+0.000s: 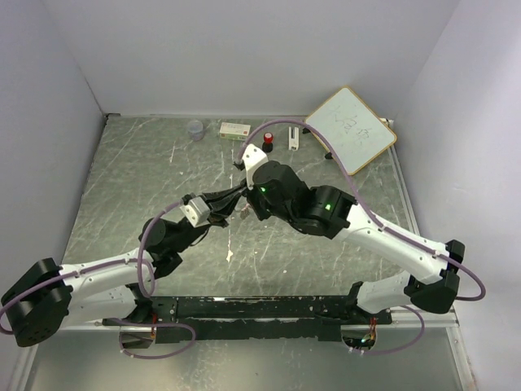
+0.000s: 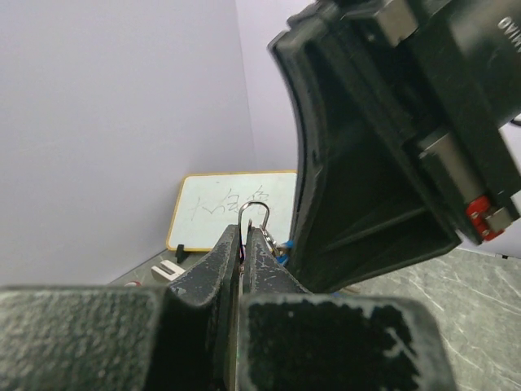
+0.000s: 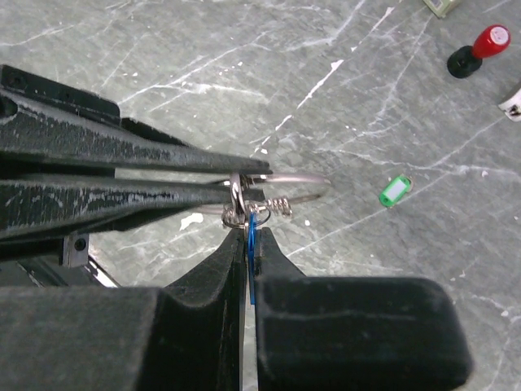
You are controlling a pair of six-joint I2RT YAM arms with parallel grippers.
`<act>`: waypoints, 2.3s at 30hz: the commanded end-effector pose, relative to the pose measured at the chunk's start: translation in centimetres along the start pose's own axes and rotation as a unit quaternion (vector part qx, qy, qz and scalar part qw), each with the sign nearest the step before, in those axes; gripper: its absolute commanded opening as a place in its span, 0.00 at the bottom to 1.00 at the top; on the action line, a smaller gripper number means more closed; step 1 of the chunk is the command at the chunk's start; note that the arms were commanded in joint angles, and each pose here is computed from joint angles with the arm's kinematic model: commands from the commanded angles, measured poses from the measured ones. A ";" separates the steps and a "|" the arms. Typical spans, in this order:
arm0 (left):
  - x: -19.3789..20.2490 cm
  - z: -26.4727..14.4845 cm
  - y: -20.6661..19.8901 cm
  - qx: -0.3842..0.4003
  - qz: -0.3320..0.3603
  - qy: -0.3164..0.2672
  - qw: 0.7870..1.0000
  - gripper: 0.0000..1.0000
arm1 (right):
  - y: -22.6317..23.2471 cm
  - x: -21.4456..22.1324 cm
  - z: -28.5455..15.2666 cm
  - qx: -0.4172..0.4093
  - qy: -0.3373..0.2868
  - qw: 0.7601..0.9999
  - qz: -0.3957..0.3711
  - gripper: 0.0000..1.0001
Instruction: Remove the keys from the keyring
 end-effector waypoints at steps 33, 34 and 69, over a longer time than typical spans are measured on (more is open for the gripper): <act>6.8 -0.2 5.0 -0.112 -0.052 0.157 0.980 0.07 | -10.8 3.6 4.0 0.160 -0.032 0.984 0.076 0.00; 7.3 -0.4 5.6 -0.114 -0.065 0.159 0.978 0.07 | -11.6 4.1 4.5 0.163 -0.029 0.983 0.083 0.00; 20.5 -3.4 15.7 -0.184 -0.229 0.199 0.935 0.10 | -15.2 11.7 26.0 0.027 0.029 0.987 0.157 0.00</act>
Point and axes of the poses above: each gripper's point midway between its finger pads, its own z axis out along the fingers, its own y axis along the line the jaws close on, x = y × z, the point moved 7 cm from there along -z, back along the fingers, and after that the axes turned 6 degrees about -z, right-handed, at the moved point
